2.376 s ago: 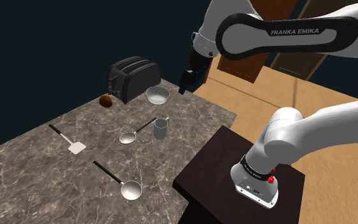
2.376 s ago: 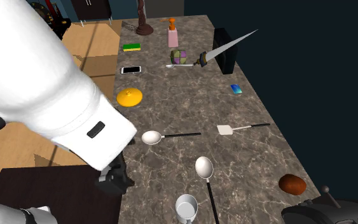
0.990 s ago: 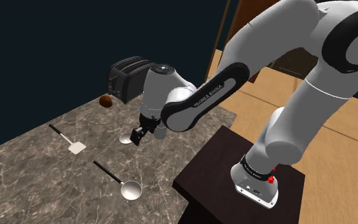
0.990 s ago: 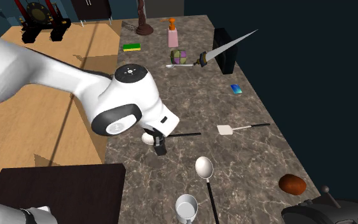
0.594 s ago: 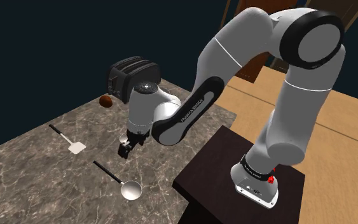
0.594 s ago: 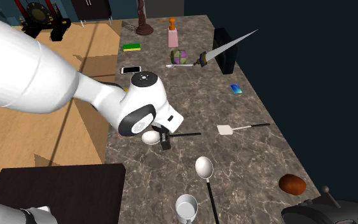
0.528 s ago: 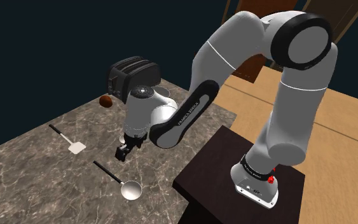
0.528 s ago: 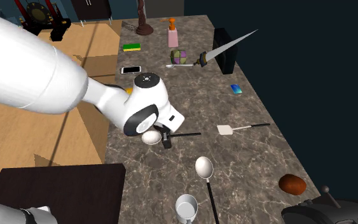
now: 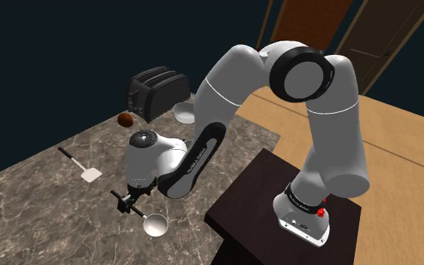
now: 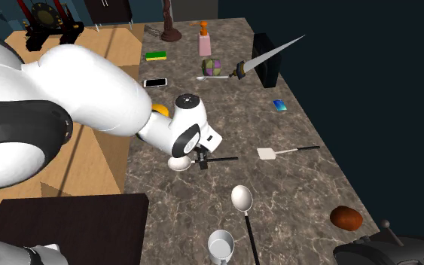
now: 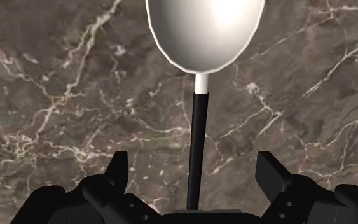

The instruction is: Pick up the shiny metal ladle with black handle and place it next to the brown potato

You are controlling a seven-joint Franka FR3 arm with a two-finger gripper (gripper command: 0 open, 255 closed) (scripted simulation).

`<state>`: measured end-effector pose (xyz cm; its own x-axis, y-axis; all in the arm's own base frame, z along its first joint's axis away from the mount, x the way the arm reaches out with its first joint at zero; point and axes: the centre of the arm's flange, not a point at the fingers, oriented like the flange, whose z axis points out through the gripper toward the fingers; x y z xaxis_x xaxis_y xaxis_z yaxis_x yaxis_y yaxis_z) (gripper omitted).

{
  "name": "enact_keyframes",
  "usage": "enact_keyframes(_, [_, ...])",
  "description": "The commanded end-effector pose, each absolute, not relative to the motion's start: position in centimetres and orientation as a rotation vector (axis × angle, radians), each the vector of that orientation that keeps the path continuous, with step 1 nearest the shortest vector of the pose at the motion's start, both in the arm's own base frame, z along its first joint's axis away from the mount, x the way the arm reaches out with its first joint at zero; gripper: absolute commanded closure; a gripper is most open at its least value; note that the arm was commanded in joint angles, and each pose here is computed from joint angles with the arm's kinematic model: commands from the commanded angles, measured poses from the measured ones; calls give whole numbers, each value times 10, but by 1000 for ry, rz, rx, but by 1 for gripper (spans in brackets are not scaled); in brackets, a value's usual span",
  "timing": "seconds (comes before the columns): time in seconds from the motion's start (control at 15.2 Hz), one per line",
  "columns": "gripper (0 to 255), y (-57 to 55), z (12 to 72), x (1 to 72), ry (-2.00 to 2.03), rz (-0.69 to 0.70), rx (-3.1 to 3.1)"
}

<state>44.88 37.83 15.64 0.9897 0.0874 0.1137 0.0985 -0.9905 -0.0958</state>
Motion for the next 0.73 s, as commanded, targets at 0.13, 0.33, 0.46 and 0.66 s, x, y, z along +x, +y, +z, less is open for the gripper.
enact_keyframes(0.13, [0,390,135,454,-142,-162,-3032])
enact_keyframes(0.33, [0,391,119,455,-142,-162,-3032])
enact_keyframes(0.46, [0,393,106,457,-142,-162,-3032])
enact_keyframes(0.66, [0,393,106,457,-142,-162,-3032])
